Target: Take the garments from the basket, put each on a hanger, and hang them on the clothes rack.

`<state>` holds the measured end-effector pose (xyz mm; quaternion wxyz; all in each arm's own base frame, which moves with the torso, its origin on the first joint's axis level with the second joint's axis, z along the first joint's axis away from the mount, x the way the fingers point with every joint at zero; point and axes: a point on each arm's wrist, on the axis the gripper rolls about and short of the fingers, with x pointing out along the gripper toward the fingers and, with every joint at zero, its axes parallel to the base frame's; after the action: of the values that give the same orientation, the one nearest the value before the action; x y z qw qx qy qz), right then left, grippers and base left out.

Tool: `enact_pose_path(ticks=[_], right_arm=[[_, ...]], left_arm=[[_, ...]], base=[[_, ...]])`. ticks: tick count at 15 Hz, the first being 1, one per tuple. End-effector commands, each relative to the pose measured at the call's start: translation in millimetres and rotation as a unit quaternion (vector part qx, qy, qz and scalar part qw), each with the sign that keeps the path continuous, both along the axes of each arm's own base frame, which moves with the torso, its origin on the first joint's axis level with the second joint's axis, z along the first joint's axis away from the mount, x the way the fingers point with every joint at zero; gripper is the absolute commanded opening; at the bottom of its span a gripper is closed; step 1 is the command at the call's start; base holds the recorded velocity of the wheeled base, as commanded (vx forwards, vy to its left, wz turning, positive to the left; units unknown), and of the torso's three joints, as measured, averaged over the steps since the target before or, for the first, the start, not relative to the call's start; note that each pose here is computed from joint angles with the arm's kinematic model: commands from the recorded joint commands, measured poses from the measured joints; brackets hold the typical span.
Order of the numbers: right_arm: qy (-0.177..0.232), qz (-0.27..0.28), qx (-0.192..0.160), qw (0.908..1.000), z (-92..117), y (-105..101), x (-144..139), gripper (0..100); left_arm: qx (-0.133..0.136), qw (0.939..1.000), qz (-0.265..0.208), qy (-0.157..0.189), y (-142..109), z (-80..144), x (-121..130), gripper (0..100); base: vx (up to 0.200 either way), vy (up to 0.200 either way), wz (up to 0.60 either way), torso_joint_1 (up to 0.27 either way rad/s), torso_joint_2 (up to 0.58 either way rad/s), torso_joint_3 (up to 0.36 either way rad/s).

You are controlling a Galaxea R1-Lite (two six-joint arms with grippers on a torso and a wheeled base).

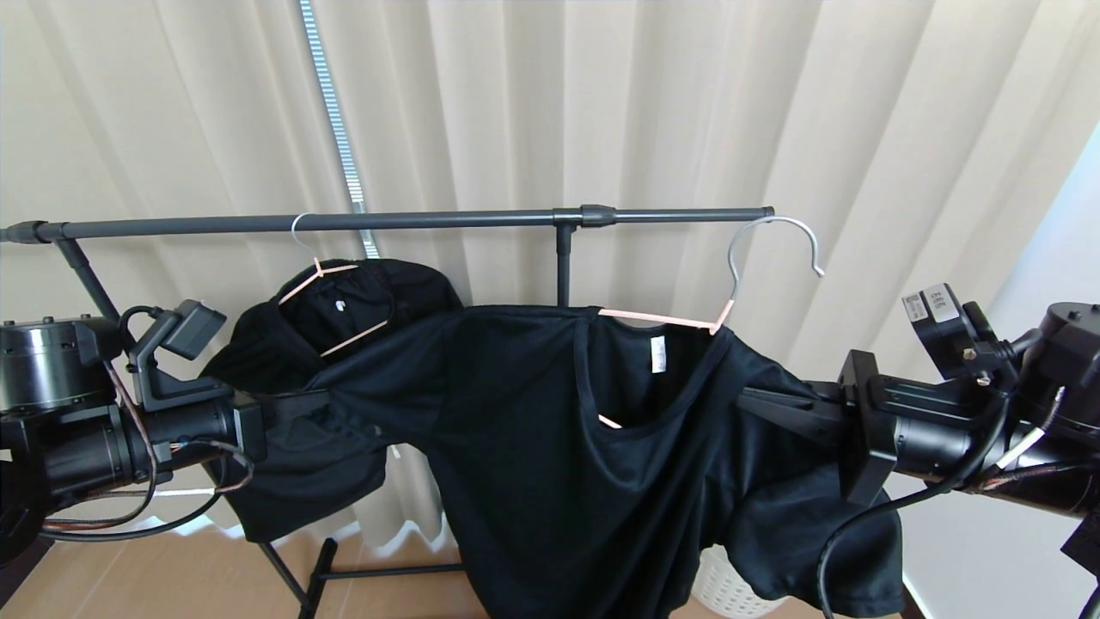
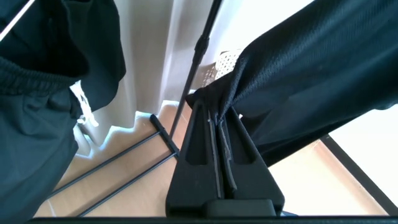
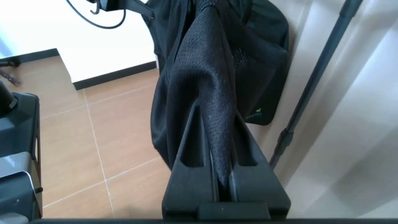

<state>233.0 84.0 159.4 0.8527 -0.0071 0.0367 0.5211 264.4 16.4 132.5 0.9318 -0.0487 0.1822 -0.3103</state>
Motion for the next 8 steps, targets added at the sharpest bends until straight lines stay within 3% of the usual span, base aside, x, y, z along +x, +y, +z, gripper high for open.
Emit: enact_pose_path(ticks=[1,8], right_arm=[[-0.002,0.0,0.001,1.0,1.0,-2.4,1.3,0],[-0.002,0.002,0.003,1.0,1.2,-7.2,2.5,0]], left_arm=[[0.0,1.0,0.0,0.001,0.5,-0.6,1.1,0],[0.0,1.0,0.0,0.003,0.5,-1.7,0.8,0]], base=[[0.0,0.0,0.0,0.0,0.0,0.0],[0.0,0.0,0.0,0.0,0.0,0.0]])
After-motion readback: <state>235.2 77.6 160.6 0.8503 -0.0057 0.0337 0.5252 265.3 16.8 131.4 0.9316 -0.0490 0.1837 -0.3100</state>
